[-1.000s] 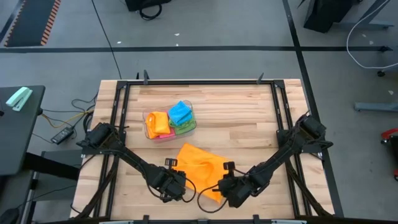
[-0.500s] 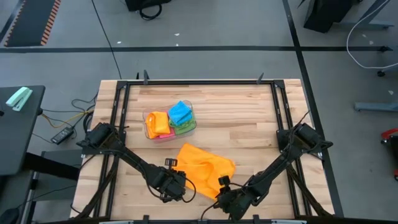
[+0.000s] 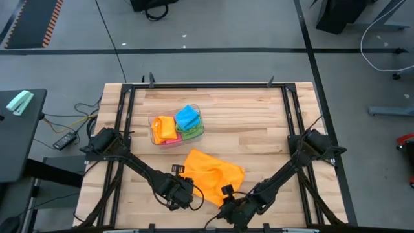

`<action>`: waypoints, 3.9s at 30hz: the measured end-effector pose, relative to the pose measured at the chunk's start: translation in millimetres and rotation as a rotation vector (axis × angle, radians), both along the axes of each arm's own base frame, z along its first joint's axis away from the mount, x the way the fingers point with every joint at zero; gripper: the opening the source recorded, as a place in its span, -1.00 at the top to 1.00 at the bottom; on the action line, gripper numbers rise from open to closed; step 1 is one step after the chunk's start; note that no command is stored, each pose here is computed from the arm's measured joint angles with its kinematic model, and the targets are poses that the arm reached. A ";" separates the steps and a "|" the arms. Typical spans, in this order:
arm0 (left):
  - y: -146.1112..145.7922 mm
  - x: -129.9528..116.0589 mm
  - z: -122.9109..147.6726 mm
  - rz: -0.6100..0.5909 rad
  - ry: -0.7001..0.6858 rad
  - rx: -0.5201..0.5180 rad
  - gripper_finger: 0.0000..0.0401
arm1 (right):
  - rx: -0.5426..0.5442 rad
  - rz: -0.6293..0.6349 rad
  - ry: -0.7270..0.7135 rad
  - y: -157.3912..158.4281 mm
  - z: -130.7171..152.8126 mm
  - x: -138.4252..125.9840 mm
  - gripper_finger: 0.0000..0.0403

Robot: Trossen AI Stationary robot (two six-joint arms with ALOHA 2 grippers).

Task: Fold microfiber towels
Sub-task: Fold the yellow microfiber towel

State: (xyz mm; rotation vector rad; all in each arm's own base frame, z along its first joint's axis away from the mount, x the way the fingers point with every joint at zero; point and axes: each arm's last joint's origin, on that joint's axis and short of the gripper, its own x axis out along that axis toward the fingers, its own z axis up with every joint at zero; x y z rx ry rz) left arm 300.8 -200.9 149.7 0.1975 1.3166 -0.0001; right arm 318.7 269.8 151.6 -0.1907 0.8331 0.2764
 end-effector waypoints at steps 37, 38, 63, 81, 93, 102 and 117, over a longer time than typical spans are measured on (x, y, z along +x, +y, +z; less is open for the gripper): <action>0.0 0.0 0.0 0.000 0.000 0.000 0.63 | -0.237 -0.033 0.287 -1.3 1.0 -14.9 0.98; 0.0 0.0 0.0 0.000 0.000 0.000 0.63 | -0.233 -0.033 0.285 -0.9 4.9 -16.9 0.98; 3.8 -1.9 -0.2 -0.016 0.014 0.060 0.91 | -0.207 0.018 0.252 7.1 21.6 -27.3 0.93; 10.2 -14.8 -13.3 -0.028 0.065 0.118 0.97 | -0.183 0.009 0.267 5.6 21.4 -25.6 0.93; 9.3 -19.3 -14.4 -0.035 0.096 0.130 0.95 | -0.174 -0.004 0.301 8.3 20.3 -31.8 0.93; 10.1 -22.5 -14.7 -0.039 0.131 0.136 0.95 | -0.203 -0.001 0.321 6.0 19.5 -33.8 0.93; 5.7 -29.8 -15.3 -0.061 0.174 0.134 0.97 | -0.203 -0.059 0.326 3.9 19.6 -34.7 0.70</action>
